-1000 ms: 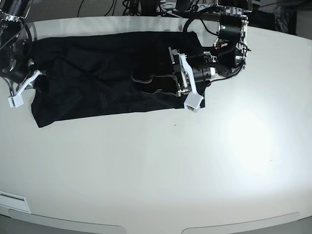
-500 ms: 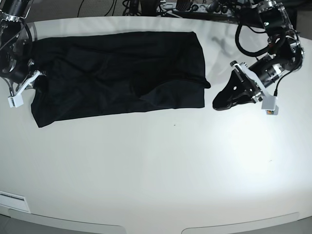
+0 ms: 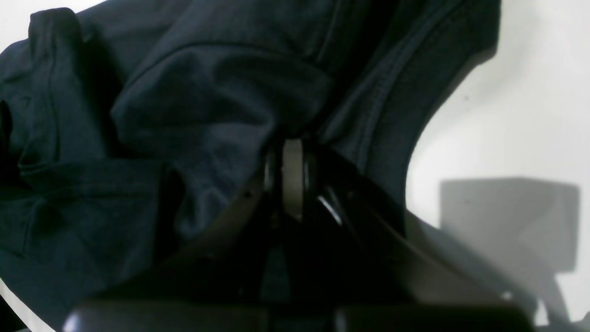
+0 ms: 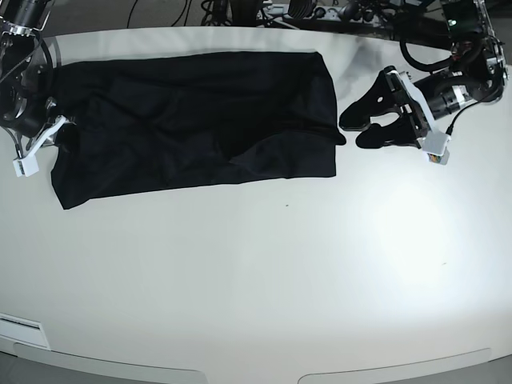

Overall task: Fold the T-shirt properly
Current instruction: 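Lower the left gripper onto the folded end and press it flat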

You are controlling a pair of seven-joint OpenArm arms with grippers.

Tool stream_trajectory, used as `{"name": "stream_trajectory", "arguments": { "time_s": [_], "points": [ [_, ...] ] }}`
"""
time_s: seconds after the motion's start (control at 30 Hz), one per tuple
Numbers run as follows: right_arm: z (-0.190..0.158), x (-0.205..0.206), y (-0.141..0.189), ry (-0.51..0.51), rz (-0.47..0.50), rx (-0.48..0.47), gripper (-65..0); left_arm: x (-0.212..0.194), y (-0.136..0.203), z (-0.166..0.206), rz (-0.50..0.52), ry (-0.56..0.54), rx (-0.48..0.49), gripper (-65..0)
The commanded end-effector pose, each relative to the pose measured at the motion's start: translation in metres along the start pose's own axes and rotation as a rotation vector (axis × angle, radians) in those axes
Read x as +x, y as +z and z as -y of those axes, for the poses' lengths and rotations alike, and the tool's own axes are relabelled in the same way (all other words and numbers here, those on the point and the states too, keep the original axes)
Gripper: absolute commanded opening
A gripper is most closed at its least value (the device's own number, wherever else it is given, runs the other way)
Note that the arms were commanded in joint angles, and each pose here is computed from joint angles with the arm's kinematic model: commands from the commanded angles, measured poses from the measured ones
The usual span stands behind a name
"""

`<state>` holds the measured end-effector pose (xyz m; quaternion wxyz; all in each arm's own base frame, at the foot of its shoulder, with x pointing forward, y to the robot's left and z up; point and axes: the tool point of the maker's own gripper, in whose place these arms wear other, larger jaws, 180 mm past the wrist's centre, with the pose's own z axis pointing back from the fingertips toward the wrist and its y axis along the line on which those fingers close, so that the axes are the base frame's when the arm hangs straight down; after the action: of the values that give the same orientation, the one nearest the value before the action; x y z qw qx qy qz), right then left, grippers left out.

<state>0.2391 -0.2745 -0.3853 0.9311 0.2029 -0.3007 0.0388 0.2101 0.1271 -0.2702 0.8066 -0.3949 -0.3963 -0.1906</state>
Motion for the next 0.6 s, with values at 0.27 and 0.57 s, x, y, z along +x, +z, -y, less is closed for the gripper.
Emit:
{"name": "stream_trajectory", "arguments": {
  "time_s": [0.27, 0.57],
  "points": [
    [0.000, 0.013, 0.006, 0.013, 0.032, 0.008, -65.0, -0.017, -0.029, 0.002, -0.086, -0.098, 0.029, -29.5],
    [0.000, 0.013, 0.006, 0.013, 0.033, 0.009, -65.0, 0.002, -0.030, 0.006, 0.023, -0.096, 0.014, -65.0]
  ]
}}
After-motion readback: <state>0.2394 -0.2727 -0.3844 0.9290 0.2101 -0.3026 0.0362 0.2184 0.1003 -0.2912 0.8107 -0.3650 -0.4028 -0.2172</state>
